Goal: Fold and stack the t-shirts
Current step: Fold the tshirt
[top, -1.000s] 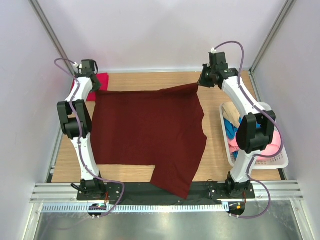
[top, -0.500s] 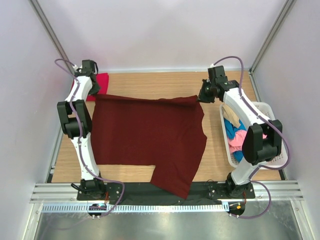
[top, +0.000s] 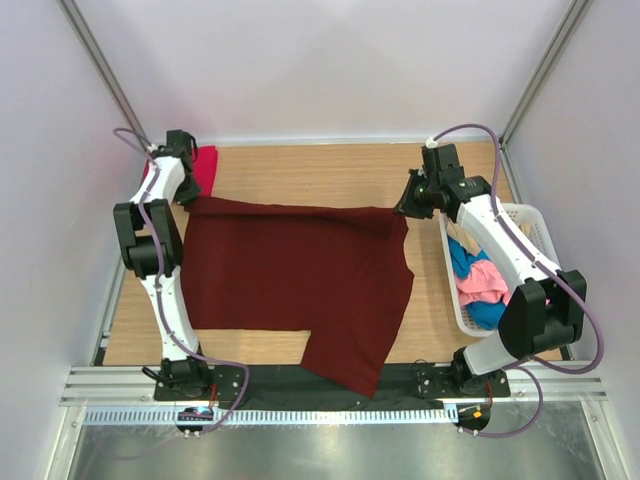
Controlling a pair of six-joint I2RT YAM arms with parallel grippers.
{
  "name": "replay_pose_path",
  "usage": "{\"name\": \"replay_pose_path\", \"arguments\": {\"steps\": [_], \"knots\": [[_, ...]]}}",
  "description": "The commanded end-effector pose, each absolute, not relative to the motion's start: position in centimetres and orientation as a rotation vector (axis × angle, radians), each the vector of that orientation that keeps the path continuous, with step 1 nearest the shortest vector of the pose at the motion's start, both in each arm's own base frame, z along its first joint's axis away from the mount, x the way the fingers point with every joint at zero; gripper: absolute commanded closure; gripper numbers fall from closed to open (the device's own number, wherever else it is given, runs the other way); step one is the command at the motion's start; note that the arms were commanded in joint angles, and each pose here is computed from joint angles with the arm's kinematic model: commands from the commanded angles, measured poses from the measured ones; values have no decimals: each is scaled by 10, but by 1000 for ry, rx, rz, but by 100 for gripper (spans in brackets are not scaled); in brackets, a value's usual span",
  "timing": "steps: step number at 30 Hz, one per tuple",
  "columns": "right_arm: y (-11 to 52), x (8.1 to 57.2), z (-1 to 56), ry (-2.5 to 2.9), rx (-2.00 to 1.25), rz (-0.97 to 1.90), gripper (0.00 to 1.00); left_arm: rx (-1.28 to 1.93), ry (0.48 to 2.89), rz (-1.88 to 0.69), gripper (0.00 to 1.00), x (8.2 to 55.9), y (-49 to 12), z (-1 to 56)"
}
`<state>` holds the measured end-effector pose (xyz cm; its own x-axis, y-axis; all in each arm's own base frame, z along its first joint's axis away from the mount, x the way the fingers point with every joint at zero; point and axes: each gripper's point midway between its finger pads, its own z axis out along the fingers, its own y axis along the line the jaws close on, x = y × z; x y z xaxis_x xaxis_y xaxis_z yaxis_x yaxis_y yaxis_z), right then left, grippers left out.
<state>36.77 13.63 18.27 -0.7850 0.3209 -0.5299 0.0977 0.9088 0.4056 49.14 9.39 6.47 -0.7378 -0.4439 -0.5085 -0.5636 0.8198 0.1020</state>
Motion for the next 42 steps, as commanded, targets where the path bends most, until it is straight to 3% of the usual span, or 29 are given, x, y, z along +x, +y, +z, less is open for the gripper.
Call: {"name": "replay_pose_path", "arguments": {"steps": [1, 42], "knots": [[135, 357, 194, 2421, 302, 502, 99, -768, 2474, 400, 100, 474, 105, 101], [135, 313, 130, 2616, 264, 450, 99, -826, 2663, 528, 100, 405, 103, 62]]}}
